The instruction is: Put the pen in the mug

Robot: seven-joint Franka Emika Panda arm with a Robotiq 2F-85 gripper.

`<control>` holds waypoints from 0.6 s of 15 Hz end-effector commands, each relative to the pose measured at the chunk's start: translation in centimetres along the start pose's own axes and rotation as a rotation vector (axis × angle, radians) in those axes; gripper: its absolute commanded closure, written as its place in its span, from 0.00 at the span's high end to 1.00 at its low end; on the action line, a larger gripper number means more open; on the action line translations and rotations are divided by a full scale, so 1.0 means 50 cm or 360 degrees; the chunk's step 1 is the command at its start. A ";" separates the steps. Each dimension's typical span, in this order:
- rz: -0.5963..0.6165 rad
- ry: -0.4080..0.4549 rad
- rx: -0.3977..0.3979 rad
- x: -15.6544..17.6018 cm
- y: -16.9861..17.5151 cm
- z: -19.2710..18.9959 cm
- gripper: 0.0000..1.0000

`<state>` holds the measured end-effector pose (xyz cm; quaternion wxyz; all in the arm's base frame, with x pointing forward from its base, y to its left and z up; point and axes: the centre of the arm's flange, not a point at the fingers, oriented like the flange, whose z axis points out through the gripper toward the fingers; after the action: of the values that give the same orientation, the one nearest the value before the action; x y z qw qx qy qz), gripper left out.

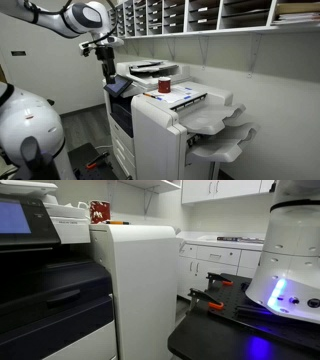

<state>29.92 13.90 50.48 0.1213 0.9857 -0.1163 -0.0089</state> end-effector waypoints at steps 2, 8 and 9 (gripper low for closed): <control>0.0000 0.0000 0.0000 0.000 0.000 0.000 1.00; 0.0473 0.0029 0.0116 0.087 -0.035 0.009 1.00; 0.0557 0.0035 0.0141 0.110 -0.037 0.011 1.00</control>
<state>32.35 13.85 49.84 0.1019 0.9705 -0.2171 0.0264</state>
